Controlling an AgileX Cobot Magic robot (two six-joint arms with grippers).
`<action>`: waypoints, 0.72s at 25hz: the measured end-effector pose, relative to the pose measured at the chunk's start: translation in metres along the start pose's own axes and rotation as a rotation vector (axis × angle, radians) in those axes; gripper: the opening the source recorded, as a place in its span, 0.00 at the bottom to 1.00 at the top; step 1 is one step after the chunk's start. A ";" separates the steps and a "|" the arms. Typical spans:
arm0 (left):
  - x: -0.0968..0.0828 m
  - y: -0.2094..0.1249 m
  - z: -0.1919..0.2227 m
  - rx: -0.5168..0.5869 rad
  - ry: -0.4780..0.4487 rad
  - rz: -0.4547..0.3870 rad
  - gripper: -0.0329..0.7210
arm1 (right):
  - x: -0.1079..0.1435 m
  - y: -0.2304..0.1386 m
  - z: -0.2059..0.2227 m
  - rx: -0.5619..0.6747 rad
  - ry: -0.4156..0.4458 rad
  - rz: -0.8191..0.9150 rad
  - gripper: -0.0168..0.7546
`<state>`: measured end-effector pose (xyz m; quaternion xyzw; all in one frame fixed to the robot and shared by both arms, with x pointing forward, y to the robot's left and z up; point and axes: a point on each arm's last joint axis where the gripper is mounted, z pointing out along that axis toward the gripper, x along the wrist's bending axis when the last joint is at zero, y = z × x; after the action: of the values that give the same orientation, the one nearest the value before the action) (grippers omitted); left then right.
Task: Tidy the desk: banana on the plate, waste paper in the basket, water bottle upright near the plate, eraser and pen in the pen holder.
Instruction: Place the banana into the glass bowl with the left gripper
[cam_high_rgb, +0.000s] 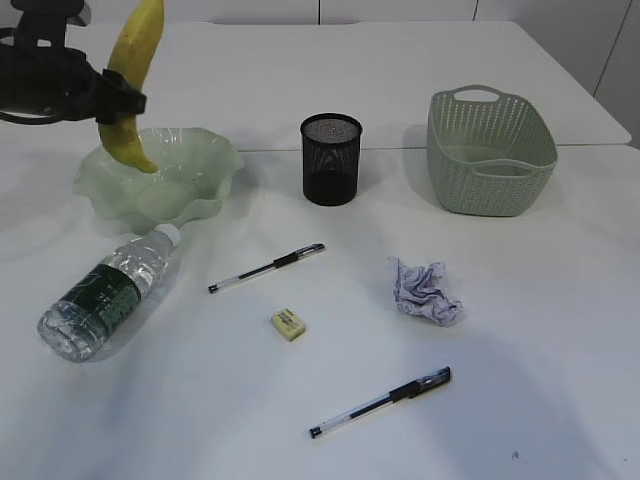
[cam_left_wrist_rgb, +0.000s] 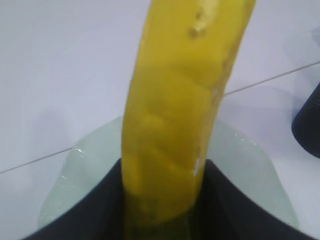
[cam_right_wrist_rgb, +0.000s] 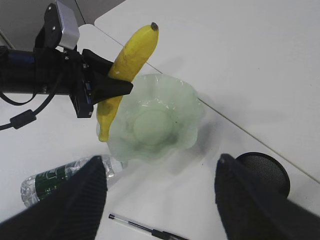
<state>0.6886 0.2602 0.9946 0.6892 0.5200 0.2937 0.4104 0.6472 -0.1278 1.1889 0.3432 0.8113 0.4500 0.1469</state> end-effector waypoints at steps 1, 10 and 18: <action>0.000 -0.003 0.002 0.007 -0.001 -0.005 0.41 | 0.000 0.000 0.000 0.000 0.000 0.000 0.68; 0.002 -0.026 0.021 0.068 -0.006 -0.045 0.42 | 0.000 0.000 0.001 -0.001 -0.001 0.001 0.68; 0.003 -0.041 0.032 0.107 -0.005 -0.078 0.42 | -0.003 -0.003 0.007 0.011 0.002 0.007 0.68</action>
<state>0.6968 0.2601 0.9436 0.6899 0.5606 0.2476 0.3854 0.6518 -0.1264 1.1821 0.3464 0.8127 0.4463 0.1428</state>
